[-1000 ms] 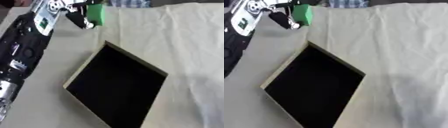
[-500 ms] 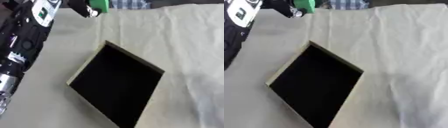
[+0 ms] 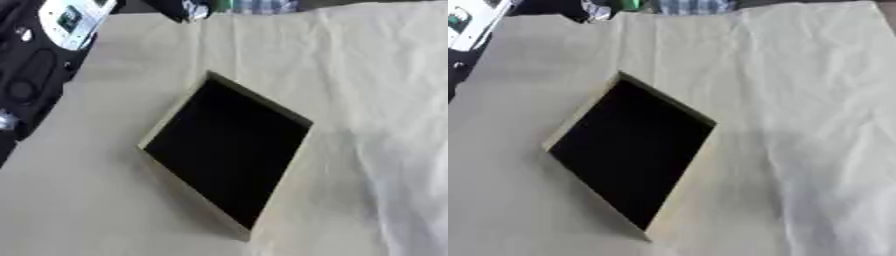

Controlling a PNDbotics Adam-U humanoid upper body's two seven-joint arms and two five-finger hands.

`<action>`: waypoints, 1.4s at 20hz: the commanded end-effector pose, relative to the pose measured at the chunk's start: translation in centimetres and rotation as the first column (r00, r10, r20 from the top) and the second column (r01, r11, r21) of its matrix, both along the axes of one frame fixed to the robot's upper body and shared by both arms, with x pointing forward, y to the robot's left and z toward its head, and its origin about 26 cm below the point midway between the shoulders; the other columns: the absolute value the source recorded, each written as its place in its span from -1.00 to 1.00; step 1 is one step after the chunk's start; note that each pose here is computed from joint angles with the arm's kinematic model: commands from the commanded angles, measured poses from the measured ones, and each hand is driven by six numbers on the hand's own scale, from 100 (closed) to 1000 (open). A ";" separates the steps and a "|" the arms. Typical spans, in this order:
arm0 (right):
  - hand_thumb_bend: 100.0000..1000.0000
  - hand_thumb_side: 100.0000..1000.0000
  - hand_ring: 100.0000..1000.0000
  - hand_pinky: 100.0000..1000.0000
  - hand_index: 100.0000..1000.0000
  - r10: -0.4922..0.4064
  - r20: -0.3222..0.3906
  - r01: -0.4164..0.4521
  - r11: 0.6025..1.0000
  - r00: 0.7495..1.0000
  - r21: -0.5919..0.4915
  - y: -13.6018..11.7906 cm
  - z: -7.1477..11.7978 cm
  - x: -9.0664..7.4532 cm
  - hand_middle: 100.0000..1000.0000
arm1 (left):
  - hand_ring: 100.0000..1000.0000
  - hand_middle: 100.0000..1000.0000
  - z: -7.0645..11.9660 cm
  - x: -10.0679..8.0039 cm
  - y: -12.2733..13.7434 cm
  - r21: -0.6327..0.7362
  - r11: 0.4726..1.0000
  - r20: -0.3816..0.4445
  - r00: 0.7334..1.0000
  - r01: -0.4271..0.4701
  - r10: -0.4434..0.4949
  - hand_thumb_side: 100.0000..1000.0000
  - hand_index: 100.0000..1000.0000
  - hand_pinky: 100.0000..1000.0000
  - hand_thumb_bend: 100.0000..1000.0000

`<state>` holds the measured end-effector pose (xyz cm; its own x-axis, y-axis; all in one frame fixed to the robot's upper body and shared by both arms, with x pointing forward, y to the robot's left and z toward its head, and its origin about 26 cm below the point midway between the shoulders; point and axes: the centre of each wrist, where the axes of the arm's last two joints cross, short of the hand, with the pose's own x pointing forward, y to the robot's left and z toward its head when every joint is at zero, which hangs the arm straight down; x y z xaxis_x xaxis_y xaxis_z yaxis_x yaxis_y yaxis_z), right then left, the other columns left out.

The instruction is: Pick up objects on the table and place them in the box.

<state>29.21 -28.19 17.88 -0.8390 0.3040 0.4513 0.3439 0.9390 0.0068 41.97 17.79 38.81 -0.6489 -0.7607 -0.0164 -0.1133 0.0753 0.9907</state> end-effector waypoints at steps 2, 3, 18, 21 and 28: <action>-1.00 0.72 0.32 0.09 0.38 0.001 0.008 -0.001 1.000 1.000 -0.024 -0.6 0.6 -0.3 0.06 | 0.04 -0.16 -0.3 -2.9 -1.2 0.033 0.997 0.008 0.997 0.071 -0.072 -0.60 0.17 0.03 -1.00; -1.00 0.71 0.32 0.09 0.38 0.001 0.006 -0.001 1.000 1.000 -0.024 -0.7 0.5 -0.3 0.06 | 0.05 -0.16 -1.0 -3.3 -1.5 0.033 0.996 -0.009 0.997 0.082 -0.082 -0.62 0.17 0.04 -1.00; -1.00 0.69 0.32 0.10 0.38 -0.014 -0.009 0.014 1.000 1.000 0.005 -1.0 0.1 -0.5 0.07 | 0.02 -0.03 -7.1 -11.0 -4.5 0.161 0.959 -0.019 0.972 0.233 -0.233 -0.69 0.22 0.01 -1.00; -1.00 0.70 0.32 0.09 0.38 -0.015 -0.011 0.015 1.000 1.000 0.011 -0.9 0.0 -0.6 0.07 | 0.04 -0.03 -8.3 -10.7 -4.5 0.187 0.958 -0.045 0.976 0.218 -0.213 -0.71 0.22 0.02 -1.00; -1.00 0.71 0.32 0.09 0.38 -0.015 -0.014 0.015 1.000 1.000 0.021 -0.7 -0.1 -0.5 0.06 | 0.03 -0.03 -10.6 -9.8 -4.1 0.238 0.952 -0.075 0.981 0.191 -0.178 -0.71 0.22 0.01 -1.00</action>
<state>28.86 -28.74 17.20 -0.8202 0.2984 0.4881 0.3534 0.9352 0.0221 32.20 13.60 27.67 -0.7865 -0.6054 -0.1218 -0.0401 -0.1467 0.9884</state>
